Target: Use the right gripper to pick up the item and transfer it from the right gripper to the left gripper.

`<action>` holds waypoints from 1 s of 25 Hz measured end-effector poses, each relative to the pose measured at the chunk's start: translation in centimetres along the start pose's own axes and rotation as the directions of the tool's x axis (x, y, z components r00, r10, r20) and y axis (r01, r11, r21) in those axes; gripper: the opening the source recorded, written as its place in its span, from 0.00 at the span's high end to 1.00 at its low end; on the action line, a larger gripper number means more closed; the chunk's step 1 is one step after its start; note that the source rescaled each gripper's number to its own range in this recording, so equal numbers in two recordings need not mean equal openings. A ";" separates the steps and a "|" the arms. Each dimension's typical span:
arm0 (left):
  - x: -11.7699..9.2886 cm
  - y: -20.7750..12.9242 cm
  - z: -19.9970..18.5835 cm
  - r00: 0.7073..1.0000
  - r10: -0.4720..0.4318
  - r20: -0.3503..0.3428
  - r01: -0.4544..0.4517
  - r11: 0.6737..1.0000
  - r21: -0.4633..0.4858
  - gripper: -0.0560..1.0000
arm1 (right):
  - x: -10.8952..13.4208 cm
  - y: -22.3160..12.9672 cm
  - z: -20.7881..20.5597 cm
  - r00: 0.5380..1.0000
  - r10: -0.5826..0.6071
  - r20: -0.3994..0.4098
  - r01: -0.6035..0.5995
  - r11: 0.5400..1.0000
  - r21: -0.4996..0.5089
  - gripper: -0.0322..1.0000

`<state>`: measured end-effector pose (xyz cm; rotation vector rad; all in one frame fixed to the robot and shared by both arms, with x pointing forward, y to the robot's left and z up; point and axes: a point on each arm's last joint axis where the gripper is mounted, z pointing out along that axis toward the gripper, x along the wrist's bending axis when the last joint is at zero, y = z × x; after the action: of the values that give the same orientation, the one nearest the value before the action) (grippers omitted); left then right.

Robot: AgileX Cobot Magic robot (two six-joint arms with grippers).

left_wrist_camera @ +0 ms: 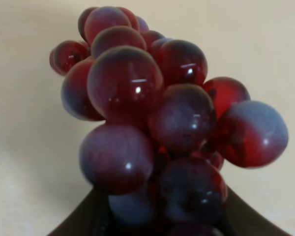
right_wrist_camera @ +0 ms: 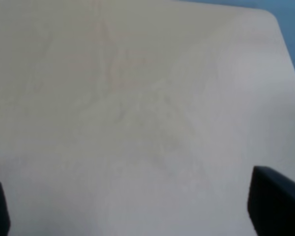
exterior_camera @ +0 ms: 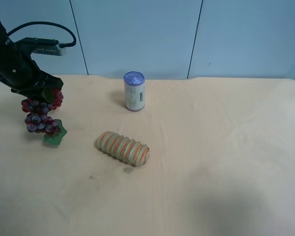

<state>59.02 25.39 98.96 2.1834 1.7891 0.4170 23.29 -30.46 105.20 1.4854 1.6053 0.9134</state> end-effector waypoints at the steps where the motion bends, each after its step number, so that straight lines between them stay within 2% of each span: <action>1: -0.2 0.1 0.0 1.000 0.005 -0.014 -0.005 1.000 -0.004 0.94 | 0.0 0.0 0.0 1.000 0.000 0.000 0.000 1.000 0.000 0.08; 6: -0.6 0.2 0.3 0.999 -0.002 -0.035 0.002 1.000 -0.012 0.94 | 0.0 0.0 0.0 1.000 0.000 0.000 0.000 1.000 0.000 0.08; 16: -0.8 -1.1 5.8 0.999 -0.005 -0.033 0.010 0.991 0.133 0.95 | 0.0 0.0 0.0 1.000 0.000 0.000 0.000 1.000 0.000 0.08; 17: -0.8 -1.1 6.0 0.999 -0.004 -0.034 0.008 0.990 0.139 0.92 | 0.0 0.0 0.0 1.000 0.000 0.000 0.000 1.000 0.000 0.08; 19: -0.8 -1.2 6.2 0.999 -0.002 -0.035 0.007 0.989 0.147 0.71 | 0.0 0.0 0.0 1.000 0.000 0.000 0.000 1.000 0.000 0.08; 22: -0.8 -1.2 6.2 0.999 -0.004 -0.035 0.009 0.989 0.148 0.23 | 0.0 0.0 0.0 1.000 0.000 0.000 0.000 1.000 0.000 0.08; 24: -0.8 -1.3 6.2 0.999 -0.003 -0.036 0.009 0.988 0.153 0.08 | 0.0 0.0 0.0 1.000 0.000 0.000 0.000 1.000 0.000 0.08; 25: -0.8 -1.3 6.2 0.999 -0.003 -0.036 0.009 0.988 0.156 0.04 | 0.0 0.0 0.0 1.000 0.000 0.000 0.000 1.000 0.000 0.08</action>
<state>60.17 24.66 92.70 2.2872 1.9065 0.3258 23.29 -30.46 105.20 1.4854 1.6053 0.9134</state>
